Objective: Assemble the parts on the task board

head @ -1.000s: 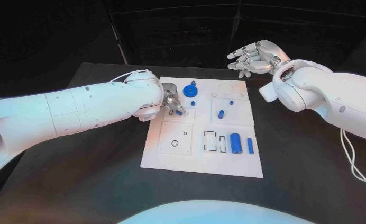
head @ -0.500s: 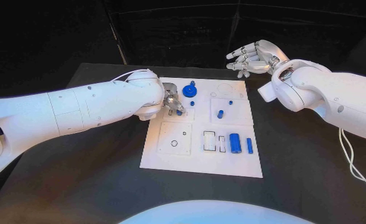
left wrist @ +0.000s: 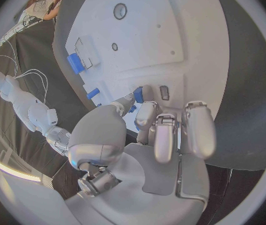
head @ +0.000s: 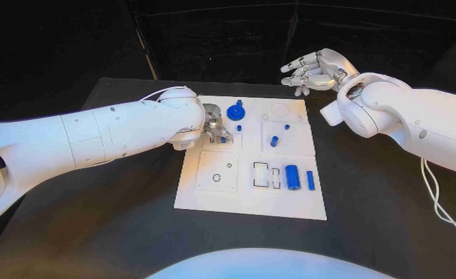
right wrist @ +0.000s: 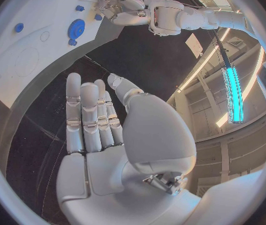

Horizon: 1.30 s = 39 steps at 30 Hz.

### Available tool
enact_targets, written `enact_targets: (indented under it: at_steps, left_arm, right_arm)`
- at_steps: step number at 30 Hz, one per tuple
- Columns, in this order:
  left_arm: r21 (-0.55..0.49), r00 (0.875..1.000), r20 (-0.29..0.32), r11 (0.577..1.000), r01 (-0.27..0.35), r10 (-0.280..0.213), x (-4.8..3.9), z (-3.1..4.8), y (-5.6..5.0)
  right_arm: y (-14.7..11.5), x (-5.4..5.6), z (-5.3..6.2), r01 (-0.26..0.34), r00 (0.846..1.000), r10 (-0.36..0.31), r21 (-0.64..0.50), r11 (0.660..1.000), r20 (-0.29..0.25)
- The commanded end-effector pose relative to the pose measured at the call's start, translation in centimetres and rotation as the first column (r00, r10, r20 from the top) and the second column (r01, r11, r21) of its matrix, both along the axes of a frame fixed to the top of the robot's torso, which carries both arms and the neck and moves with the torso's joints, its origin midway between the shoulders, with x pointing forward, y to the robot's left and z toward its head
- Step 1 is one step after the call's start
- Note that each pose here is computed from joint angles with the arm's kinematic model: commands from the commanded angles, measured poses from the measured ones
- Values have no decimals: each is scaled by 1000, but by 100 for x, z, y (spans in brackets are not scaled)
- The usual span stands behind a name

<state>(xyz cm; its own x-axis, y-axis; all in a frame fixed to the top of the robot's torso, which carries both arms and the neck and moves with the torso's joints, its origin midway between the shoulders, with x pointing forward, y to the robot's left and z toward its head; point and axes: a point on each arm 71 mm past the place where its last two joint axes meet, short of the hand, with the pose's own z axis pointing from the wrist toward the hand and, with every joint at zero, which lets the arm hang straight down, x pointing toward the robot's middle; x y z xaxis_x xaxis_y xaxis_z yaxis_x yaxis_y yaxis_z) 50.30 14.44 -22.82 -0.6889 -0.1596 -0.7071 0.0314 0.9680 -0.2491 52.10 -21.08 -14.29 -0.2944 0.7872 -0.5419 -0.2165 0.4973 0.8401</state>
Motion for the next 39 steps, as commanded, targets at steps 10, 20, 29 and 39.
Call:
enact_targets:
  at_steps: [10,20,29,39]
  left_arm:
    - [-1,1000,-5,1000,-15,15,2,-16,27]
    - [-13,1000,12,1000,-20,20,-16,49,74]
    - [-41,998,57,999,-31,33,75,324,119]
    - [-9,996,77,999,-41,42,263,624,282]
  right_arm:
    - [14,2,13,-10,1000,10,-1,1000,3]
    - [17,9,9,-14,1000,14,-1,1000,4]
    - [25,19,5,-16,1000,16,-1,1000,5]
    - [22,32,-2,-15,1000,15,-3,1000,2]
